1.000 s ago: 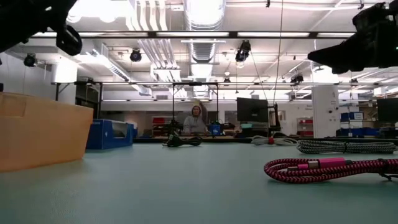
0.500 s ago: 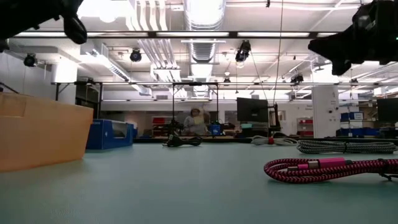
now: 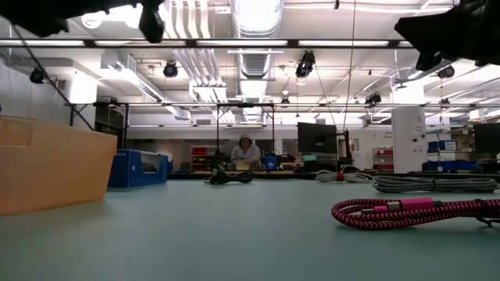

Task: Pick and place USB-C Cables
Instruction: Put the pink charger cable into the orange bin

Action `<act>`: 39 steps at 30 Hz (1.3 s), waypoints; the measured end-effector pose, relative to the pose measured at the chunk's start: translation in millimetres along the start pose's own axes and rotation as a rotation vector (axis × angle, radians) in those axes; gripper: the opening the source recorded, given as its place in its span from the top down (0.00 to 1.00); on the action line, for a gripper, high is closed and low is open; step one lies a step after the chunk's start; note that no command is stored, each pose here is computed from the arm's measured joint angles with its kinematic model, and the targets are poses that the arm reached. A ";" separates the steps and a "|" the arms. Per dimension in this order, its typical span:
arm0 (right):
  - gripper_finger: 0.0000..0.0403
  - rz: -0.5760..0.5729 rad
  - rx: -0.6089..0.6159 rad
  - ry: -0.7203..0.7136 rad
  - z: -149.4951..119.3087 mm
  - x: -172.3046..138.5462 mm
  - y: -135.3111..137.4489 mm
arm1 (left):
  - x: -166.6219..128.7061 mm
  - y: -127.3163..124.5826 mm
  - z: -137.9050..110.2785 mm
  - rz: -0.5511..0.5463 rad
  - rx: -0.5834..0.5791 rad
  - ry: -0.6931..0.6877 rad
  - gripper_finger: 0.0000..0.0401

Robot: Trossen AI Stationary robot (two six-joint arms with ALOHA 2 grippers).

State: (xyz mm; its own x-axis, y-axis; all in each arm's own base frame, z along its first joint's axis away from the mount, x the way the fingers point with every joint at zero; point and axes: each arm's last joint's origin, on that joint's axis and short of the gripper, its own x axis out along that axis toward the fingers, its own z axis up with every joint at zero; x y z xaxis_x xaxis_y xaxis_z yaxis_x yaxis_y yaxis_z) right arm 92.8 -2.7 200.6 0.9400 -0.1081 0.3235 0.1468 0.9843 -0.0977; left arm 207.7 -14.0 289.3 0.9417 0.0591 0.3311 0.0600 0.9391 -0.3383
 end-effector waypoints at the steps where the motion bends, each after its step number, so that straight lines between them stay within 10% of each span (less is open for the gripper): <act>1: 0.87 0.012 0.001 -0.010 1.9 -0.1 0.1 | 8.7 -2.0 -0.1 -0.002 -0.013 0.006 0.98; 22: 0.87 0.063 0.059 -0.018 4.0 -0.8 1.2 | 139.6 -66.1 -58.1 0.109 -0.013 0.734 0.98; 39: 0.87 0.063 0.110 -0.017 4.4 -0.8 1.2 | 178.2 -141.0 -149.4 0.050 -0.022 0.859 1.00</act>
State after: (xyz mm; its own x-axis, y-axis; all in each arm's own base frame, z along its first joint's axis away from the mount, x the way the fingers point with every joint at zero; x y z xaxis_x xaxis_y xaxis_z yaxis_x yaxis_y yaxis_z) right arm 90.9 -0.9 204.4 0.9407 -0.0441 0.3363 0.0521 0.9985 -0.0146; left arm 416.5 -186.5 264.4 0.8670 -0.1850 -0.4627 0.0102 0.9349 -0.3547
